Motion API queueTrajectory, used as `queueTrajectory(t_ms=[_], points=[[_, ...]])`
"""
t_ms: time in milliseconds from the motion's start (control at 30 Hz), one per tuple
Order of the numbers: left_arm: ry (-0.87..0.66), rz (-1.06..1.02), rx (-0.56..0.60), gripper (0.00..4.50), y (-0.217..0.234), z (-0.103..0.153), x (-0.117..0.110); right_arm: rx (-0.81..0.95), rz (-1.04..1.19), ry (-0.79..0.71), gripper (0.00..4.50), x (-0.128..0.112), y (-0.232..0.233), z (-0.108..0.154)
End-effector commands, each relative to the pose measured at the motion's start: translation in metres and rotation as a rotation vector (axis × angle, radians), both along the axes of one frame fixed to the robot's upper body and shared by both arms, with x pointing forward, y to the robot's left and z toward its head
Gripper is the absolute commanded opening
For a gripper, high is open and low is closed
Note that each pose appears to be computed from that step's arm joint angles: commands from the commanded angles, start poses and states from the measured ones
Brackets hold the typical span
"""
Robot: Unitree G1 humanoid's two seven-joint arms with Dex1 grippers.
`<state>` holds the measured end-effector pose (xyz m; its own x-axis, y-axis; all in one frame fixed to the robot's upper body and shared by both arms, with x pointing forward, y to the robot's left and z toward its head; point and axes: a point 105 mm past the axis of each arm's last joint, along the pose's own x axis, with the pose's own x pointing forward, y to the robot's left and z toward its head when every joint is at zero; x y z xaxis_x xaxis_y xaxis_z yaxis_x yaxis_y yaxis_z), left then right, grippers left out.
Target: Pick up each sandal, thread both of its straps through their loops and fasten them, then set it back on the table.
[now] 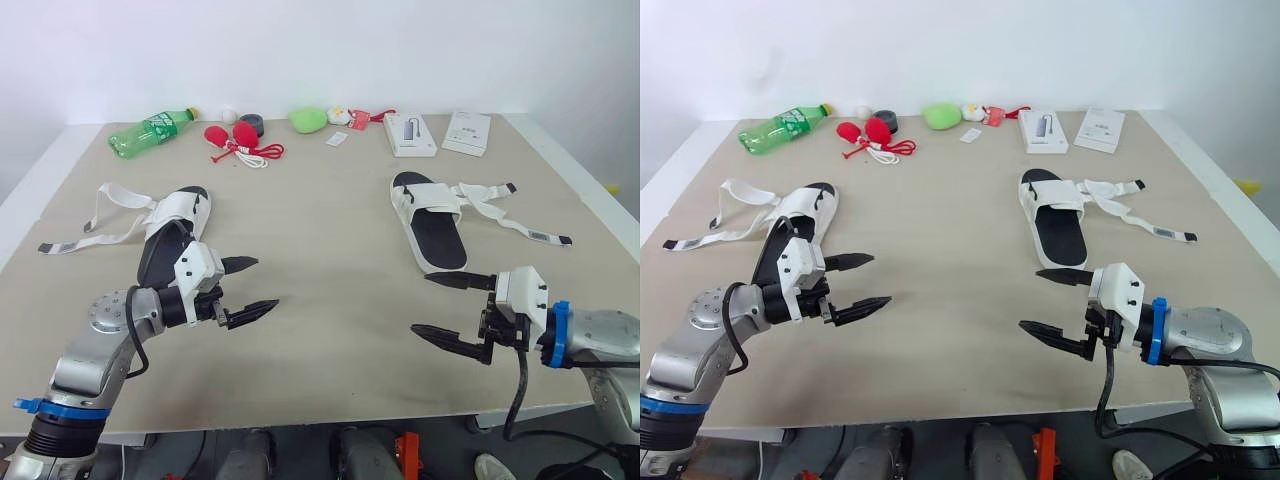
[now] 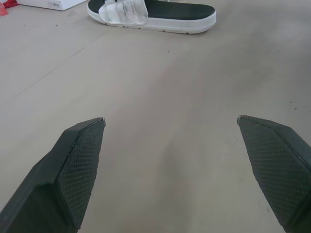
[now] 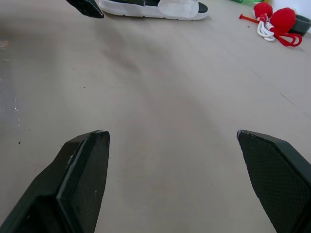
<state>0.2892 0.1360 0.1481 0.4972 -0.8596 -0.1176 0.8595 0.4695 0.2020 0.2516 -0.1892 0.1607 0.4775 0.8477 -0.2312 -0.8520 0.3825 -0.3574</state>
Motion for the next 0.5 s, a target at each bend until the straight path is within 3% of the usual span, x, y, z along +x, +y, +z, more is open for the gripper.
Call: queueTrajectory(t_ms=[33,500], points=[[-0.050,-0.017,0.002,4.48,0.000,0.012,0.002,0.026,-0.021,-0.038,4.50,0.003,0.000,0.013],[-0.053,-0.062,-0.057,4.48,-0.017,0.025,0.007,0.181,-0.223,-0.008,4.50,0.017,-0.006,0.025]])
